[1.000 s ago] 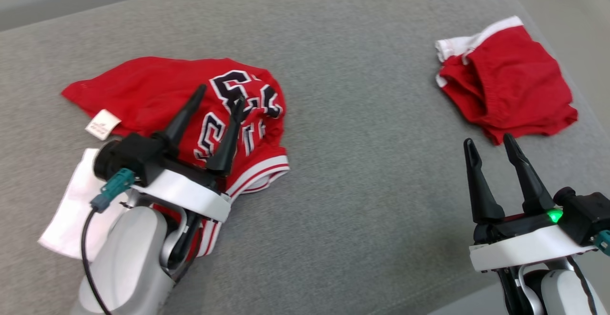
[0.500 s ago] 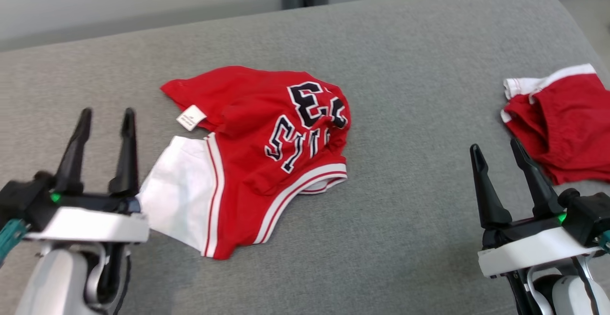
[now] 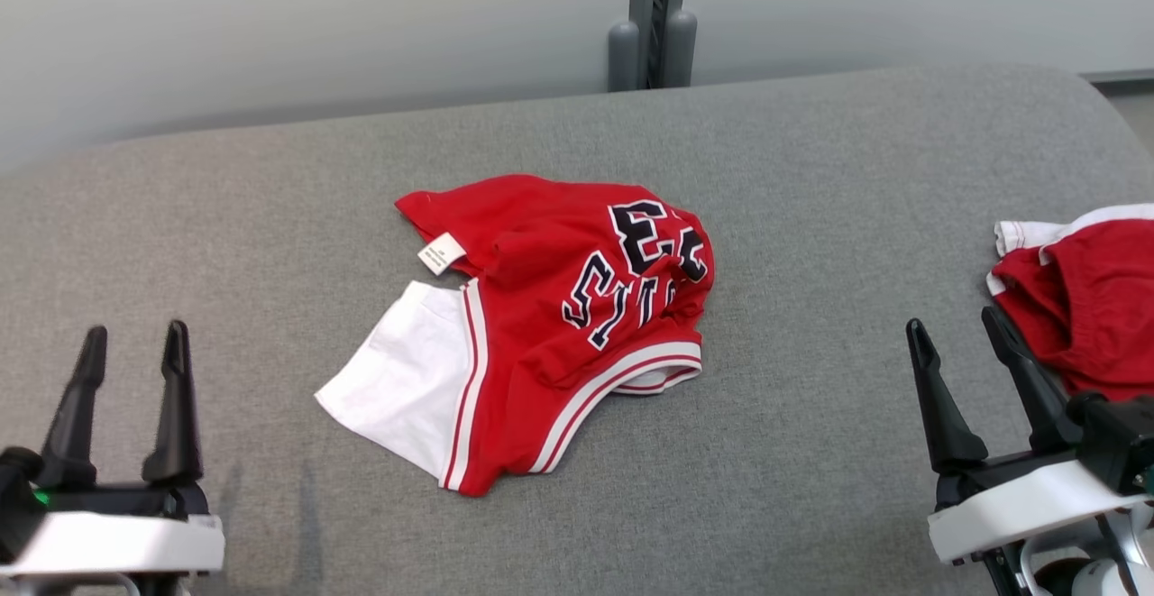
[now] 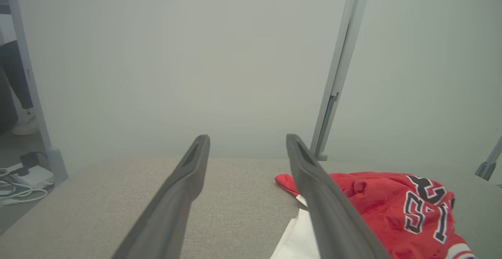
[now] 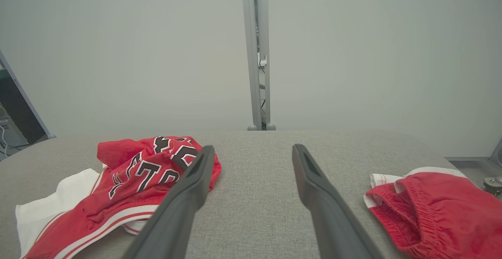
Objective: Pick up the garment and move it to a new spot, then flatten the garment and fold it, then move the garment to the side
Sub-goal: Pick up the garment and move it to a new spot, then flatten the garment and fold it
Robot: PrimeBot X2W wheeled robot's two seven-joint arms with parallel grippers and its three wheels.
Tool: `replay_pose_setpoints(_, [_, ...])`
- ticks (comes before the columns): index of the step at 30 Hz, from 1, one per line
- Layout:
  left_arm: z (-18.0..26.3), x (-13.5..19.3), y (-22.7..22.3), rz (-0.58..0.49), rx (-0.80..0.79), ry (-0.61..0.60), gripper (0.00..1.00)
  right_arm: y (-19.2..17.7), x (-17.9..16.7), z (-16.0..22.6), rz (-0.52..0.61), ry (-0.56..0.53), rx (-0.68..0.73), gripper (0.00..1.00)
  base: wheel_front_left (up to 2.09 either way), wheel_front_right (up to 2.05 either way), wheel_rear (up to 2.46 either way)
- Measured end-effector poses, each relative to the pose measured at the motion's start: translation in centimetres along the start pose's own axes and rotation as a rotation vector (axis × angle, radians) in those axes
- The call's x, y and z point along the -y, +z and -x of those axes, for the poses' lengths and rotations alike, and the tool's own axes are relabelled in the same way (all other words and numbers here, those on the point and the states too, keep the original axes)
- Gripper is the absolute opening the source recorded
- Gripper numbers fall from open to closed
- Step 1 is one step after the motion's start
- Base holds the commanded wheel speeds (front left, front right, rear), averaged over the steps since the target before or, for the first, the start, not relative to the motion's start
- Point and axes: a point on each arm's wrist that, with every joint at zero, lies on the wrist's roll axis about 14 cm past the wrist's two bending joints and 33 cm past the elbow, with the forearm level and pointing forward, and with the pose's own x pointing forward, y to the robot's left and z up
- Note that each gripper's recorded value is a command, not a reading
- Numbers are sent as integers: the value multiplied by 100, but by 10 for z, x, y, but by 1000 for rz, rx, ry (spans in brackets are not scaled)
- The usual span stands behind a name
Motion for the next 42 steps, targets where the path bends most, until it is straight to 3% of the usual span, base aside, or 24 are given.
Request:
replay_pose_setpoints(14, [43,20,-2,4,-65,-33,100,14,0,26,16,-2,19,100,0,0,0])
replay_pose_setpoints(42, [41,26,2,-7,-64,-54,100,12,-4,30,3,2,13,100,0,0,0])
